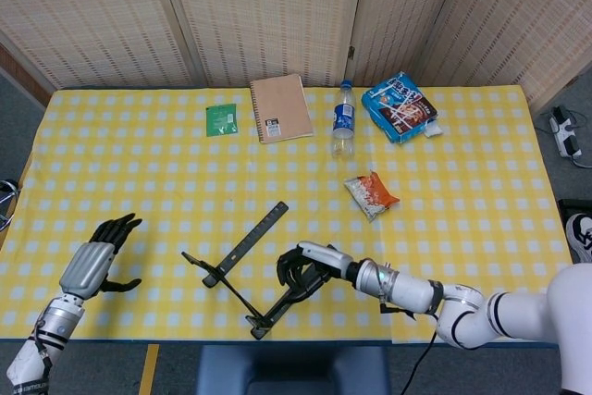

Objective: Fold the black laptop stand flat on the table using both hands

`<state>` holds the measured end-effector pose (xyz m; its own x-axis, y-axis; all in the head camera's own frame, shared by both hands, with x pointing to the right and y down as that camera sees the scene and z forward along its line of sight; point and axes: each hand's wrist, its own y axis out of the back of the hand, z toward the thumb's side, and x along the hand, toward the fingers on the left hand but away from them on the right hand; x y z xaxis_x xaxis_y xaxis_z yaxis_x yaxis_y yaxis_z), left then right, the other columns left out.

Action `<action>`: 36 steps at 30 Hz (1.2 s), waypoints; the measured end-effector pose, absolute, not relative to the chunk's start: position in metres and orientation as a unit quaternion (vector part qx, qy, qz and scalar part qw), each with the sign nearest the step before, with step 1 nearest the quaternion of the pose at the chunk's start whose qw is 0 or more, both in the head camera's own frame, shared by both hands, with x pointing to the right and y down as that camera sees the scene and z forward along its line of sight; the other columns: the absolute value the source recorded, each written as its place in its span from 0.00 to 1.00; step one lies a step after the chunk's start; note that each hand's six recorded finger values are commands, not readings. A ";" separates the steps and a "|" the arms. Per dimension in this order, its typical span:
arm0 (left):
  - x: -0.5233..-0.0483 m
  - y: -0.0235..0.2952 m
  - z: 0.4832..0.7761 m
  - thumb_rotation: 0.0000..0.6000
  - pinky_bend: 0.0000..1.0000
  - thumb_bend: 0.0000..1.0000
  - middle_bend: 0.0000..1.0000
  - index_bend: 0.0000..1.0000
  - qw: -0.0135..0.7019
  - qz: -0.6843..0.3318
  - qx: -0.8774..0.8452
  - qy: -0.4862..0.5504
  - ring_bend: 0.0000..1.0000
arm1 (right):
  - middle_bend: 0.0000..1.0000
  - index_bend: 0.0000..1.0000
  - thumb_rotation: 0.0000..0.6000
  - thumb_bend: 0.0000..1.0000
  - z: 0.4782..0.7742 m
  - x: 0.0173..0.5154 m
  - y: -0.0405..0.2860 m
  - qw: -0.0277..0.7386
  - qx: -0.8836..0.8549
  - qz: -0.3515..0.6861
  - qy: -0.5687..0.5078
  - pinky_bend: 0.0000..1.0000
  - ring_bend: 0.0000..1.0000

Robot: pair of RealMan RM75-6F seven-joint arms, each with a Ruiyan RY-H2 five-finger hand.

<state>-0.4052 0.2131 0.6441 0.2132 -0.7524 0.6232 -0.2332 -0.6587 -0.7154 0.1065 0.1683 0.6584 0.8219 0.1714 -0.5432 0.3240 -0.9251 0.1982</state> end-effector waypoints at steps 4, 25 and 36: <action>-0.407 0.215 0.645 1.00 0.00 0.20 0.06 0.08 0.241 -0.535 -0.738 0.334 0.04 | 0.79 0.68 0.79 0.16 0.659 0.106 0.167 0.141 0.944 -0.269 0.127 0.65 0.80; -0.409 0.219 0.647 1.00 0.00 0.20 0.06 0.08 0.232 -0.544 -0.735 0.333 0.04 | 0.85 0.70 0.80 0.16 0.660 0.097 0.217 0.157 0.949 -0.274 0.022 0.73 0.85; -0.409 0.222 0.647 1.00 0.00 0.20 0.06 0.08 0.230 -0.544 -0.735 0.333 0.04 | 0.85 0.70 0.80 0.16 0.686 0.091 0.241 0.174 0.941 -0.291 -0.007 0.73 0.85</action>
<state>-0.4087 0.2221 0.6470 0.1861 -0.7397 0.6467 -0.2381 -0.6726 -0.7007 0.0910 0.2414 0.6858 0.8300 -0.1149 -0.5457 0.0879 -0.9394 0.3314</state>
